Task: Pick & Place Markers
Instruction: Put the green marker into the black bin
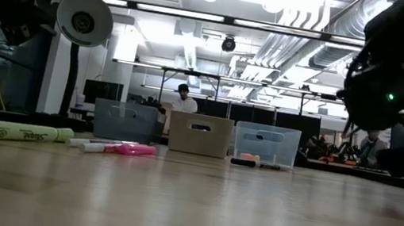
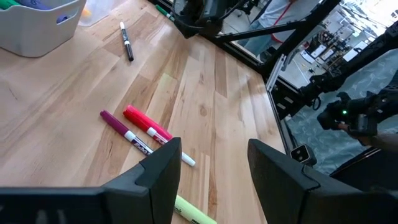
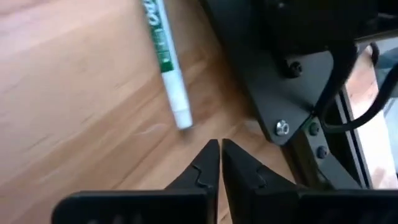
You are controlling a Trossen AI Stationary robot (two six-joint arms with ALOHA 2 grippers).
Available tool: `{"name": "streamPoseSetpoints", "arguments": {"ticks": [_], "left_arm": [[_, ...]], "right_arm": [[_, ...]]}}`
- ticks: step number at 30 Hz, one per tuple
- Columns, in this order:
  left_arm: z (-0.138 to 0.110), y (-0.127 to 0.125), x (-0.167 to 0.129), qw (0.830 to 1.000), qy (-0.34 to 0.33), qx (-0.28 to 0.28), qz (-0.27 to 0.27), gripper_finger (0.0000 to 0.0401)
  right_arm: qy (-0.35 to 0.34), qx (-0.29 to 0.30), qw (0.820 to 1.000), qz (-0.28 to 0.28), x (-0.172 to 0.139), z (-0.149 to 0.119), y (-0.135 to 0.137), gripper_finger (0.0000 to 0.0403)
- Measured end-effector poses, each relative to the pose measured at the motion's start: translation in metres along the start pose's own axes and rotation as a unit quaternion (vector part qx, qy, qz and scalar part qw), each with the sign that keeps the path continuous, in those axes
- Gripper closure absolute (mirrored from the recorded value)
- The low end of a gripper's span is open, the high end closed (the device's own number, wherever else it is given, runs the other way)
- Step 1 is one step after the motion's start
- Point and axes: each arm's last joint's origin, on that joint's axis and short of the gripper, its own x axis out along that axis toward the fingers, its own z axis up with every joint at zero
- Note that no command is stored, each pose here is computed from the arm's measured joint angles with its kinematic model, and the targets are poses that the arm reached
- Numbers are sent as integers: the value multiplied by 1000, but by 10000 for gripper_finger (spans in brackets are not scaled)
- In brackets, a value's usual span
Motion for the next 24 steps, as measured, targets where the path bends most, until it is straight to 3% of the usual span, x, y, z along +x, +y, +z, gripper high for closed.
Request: {"name": "streamPoseSetpoints", "arguments": {"ticks": [5, 12, 24], "left_arm": [[0, 0, 0, 1000, 1, -4, -1, 218], [0, 0, 0, 1000, -3, -4, 6, 218], [0, 0, 0, 1000, -4, -4, 6, 218]], "right_arm": [[-20, 15, 999, -44, 2, 5, -8, 402], [-36, 10, 999, -13, 1, 9, -1, 402], [-15, 42, 998, -37, 16, 17, 15, 403]]}}
